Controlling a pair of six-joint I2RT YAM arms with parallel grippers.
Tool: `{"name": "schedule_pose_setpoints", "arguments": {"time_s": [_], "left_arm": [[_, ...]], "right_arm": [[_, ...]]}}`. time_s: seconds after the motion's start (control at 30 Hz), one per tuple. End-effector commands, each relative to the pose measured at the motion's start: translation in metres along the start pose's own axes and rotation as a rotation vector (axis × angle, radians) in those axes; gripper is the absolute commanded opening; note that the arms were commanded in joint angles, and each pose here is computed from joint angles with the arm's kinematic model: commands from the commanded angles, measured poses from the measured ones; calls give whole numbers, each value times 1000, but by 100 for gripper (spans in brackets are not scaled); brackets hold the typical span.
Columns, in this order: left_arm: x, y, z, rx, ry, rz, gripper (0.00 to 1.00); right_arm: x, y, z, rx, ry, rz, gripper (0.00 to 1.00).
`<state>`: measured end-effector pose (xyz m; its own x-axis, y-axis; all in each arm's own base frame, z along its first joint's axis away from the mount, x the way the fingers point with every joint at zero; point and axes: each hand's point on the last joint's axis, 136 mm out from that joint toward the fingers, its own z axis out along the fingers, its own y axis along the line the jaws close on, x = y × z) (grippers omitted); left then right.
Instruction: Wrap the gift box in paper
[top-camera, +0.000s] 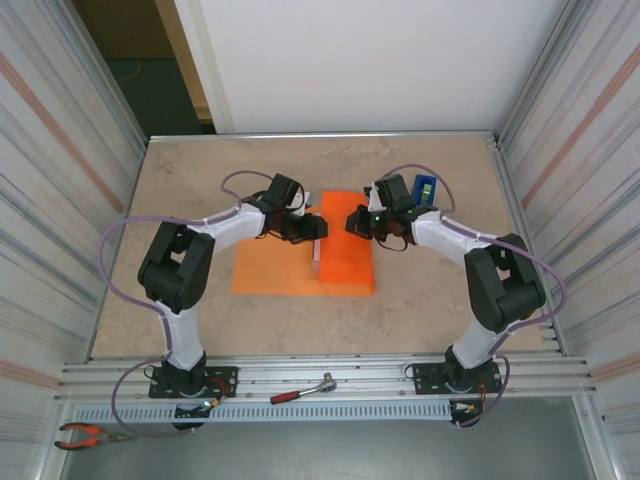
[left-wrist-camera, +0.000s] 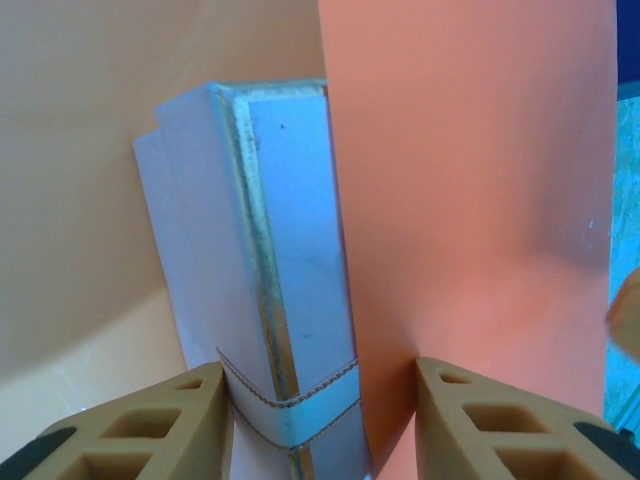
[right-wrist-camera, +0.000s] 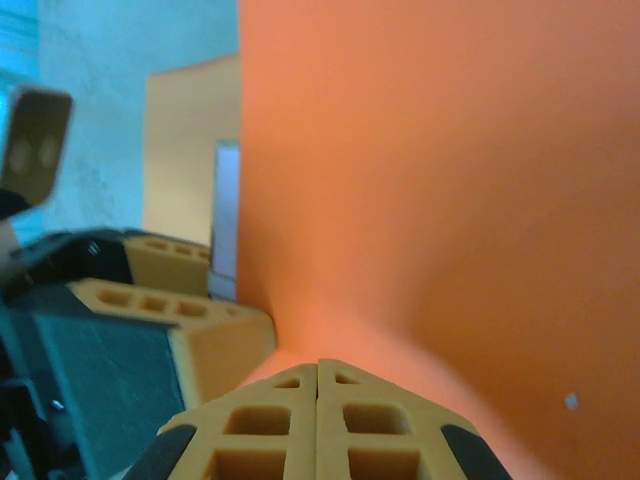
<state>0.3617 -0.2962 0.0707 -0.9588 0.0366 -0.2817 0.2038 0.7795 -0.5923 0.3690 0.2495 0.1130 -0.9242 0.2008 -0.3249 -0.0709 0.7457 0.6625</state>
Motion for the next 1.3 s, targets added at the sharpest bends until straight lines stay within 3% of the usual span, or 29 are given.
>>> {"name": "schedule_pose_setpoints", "arguments": {"time_s": [0.0,0.53,0.9,1.27], "left_arm": [[30,28,4,-109,77,-26,44],[29,30,5,-115,77,-30,41],[31,33,7,-126,87,-38,39],[29,32,6,-123,80,-41,39]], "right_arm": [[-12,7,4,-23,24,-6,0],[-2,-41,34,87,150,6,0],[-36,-21,-6,25,48,-17,0],[-17,-37,23,61,131,-26,0]]}}
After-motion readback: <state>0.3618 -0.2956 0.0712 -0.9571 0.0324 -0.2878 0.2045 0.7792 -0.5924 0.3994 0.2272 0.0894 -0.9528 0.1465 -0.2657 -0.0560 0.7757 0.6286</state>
